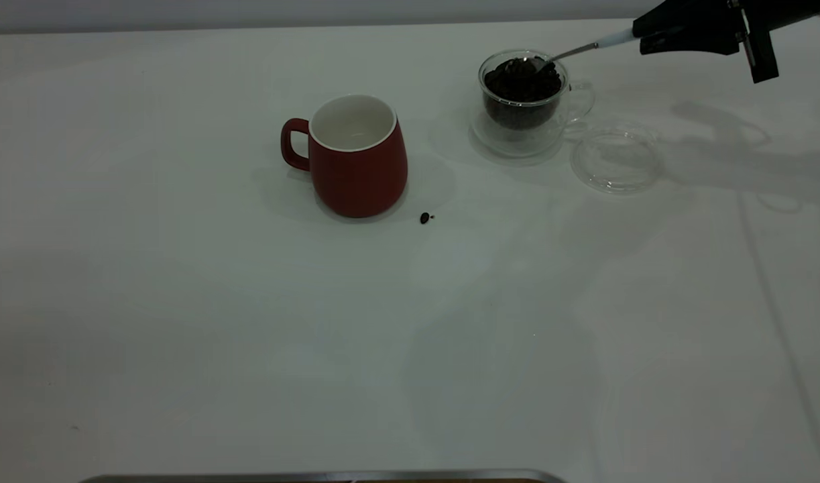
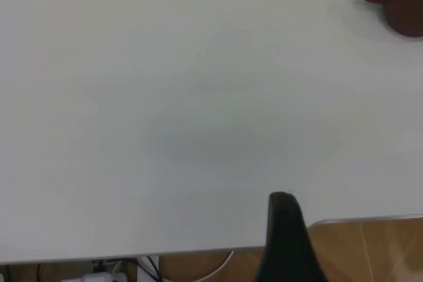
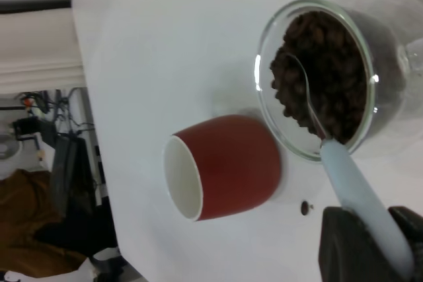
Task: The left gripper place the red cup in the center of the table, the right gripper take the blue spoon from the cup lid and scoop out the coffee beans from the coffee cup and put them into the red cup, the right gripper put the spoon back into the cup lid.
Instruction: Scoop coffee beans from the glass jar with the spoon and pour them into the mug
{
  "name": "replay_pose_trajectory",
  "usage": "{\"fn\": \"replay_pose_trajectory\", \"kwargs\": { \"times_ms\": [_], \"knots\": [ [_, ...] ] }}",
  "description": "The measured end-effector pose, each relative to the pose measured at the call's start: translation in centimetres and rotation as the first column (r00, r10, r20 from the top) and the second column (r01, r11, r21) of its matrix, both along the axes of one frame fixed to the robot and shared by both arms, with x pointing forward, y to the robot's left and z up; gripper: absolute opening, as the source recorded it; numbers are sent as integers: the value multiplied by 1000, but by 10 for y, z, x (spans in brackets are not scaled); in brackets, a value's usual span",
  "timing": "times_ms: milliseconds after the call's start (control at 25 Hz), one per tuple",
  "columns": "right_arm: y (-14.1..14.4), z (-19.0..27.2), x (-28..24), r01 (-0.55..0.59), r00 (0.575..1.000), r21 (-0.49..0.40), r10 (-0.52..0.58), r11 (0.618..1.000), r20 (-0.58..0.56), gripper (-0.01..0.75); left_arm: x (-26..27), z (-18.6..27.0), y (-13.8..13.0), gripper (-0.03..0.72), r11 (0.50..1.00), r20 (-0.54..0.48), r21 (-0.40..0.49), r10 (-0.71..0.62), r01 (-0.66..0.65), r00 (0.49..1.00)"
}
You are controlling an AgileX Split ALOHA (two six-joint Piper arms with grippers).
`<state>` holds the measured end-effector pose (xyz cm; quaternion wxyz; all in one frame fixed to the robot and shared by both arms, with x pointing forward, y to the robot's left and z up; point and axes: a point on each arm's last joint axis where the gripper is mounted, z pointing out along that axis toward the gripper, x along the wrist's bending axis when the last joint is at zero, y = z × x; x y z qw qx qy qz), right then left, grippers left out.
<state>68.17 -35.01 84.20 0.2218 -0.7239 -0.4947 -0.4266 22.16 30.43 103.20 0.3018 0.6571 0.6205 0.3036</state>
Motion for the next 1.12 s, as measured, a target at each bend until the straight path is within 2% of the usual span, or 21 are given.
{"fn": "replay_pose_trajectory", "kwargs": {
  "times_ms": [360, 640, 920, 1120],
  "knots": [
    [2, 2, -1, -21, 1000, 24, 20, 1000, 4, 116, 0, 0, 0, 580, 1000, 0, 0, 0, 0, 1000],
    [5, 8, 0, -17, 999, 98, 15, 995, 29, 116, 0, 0, 0, 580, 1000, 0, 0, 0, 0, 1000],
    [8, 10, 0, -33, 999, 129, 29, 991, 33, 116, 0, 0, 0, 580, 1000, 0, 1, -1, 1, 1000],
    [27, 11, 1, -71, 997, 135, 66, 988, 35, 116, 0, 0, 0, 580, 1000, 0, 2, 0, 0, 1000]
  ]
}}
